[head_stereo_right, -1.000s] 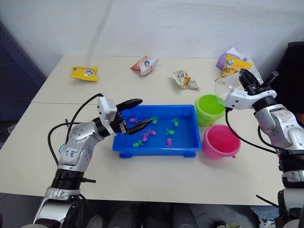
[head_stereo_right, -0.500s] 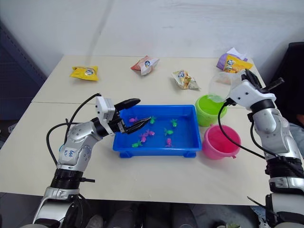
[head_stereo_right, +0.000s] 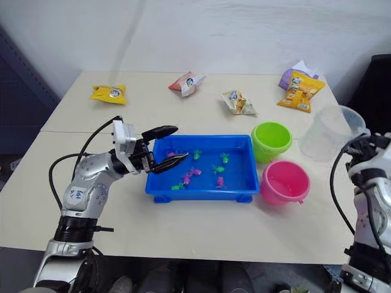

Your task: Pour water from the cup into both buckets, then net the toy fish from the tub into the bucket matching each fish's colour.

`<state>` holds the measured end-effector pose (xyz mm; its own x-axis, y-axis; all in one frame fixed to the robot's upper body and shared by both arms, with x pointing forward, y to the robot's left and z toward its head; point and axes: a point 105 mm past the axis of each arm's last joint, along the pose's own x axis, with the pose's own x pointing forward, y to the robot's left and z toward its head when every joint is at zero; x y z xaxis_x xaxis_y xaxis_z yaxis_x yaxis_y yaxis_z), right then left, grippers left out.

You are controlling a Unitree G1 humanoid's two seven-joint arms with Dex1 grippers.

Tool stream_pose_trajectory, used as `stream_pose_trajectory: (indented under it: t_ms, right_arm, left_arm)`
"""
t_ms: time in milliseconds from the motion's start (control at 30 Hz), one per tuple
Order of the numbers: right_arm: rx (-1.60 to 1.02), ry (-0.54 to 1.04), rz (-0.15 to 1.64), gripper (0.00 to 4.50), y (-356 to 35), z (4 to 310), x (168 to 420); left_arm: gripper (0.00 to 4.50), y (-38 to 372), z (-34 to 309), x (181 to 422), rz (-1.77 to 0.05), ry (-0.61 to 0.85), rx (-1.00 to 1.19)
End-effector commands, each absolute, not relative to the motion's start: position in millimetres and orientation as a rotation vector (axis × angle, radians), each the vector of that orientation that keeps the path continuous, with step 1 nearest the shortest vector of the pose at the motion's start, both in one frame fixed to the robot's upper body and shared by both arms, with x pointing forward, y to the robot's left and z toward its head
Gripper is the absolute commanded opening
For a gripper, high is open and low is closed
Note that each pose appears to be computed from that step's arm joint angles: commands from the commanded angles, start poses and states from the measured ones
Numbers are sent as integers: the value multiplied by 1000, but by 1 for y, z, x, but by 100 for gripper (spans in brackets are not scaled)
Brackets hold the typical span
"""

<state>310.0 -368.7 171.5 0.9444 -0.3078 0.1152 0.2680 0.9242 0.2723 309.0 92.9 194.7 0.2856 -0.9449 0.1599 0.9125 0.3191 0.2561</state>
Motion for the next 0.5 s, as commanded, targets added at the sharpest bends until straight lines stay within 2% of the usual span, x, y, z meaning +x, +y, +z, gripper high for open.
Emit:
stream_pose_trajectory:
  t_ms: [33,233,400,500]
  right_arm:
    - [235,-271,-364,4,-381,171,306]
    - [227,-205,-361,4,-386,132,319]
    - [237,-182,-326,4,-382,118,327]
    - [237,-188,-374,4,-385,115,328]
  left_arm:
    - [450,83,196,291,-1364,-314,144]
    - [450,74,195,291,-1383,-315,127]
    - [450,75,193,292,-1362,-310,119]
    - [450,77,197,293,-1327,-321,94]
